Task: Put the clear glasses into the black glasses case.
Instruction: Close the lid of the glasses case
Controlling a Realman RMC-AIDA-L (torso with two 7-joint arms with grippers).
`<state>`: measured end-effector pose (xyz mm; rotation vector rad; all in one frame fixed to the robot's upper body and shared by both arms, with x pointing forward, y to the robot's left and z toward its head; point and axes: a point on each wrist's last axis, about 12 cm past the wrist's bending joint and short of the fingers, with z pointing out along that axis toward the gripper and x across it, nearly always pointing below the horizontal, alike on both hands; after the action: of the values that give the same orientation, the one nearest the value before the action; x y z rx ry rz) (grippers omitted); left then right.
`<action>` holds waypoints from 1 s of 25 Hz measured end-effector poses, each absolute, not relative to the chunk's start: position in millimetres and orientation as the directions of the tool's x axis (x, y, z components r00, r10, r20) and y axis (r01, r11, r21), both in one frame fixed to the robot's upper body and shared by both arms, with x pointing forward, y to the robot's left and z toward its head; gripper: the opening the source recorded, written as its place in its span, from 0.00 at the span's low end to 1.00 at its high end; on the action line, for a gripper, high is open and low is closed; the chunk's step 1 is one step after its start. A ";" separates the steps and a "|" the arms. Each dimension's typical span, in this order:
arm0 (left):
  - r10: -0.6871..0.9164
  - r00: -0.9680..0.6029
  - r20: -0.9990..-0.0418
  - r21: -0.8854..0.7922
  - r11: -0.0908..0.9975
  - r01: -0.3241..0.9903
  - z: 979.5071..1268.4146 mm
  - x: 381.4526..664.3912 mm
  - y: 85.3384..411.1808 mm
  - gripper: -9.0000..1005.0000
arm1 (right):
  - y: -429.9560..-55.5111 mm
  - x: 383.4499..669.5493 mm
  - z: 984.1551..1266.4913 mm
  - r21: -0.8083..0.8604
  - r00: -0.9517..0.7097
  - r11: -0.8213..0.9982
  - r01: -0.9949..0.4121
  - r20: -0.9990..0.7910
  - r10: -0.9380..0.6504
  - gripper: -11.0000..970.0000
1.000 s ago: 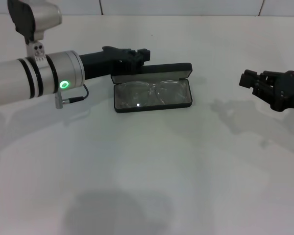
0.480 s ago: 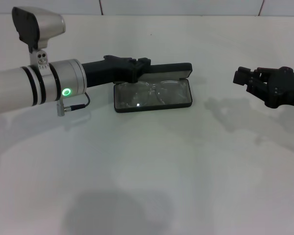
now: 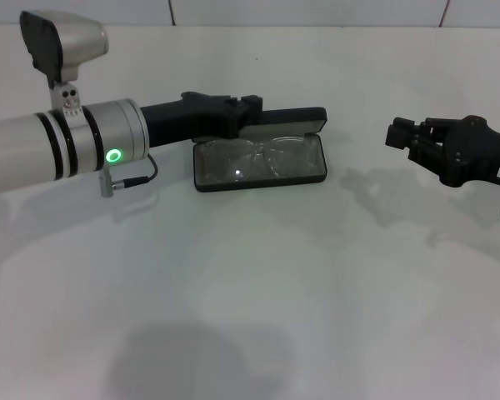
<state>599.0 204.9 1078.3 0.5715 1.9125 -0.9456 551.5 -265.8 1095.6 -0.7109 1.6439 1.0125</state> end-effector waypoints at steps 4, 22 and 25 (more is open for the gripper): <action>0.009 -0.483 -0.876 -0.385 0.591 0.709 1081.0 599.9 203.6 0.14 | -265.8 551.4 1095.6 0.272 -0.292 0.469 -0.840 -0.956 0.030 0.13; 0.067 -0.488 -0.870 -0.331 0.654 0.680 1069.9 604.3 202.5 0.15 | -264.2 552.1 1094.3 0.271 -0.294 0.468 -0.841 -0.956 0.026 0.13; 0.081 -0.497 -0.864 -0.334 0.645 0.687 1066.8 600.9 199.8 0.15 | -263.3 552.9 1094.9 0.269 -0.292 0.466 -0.843 -0.956 0.025 0.13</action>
<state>600.9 199.8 1066.8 0.6020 1.9710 -0.8568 552.9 -263.3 1094.9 -0.7179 1.6443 1.0127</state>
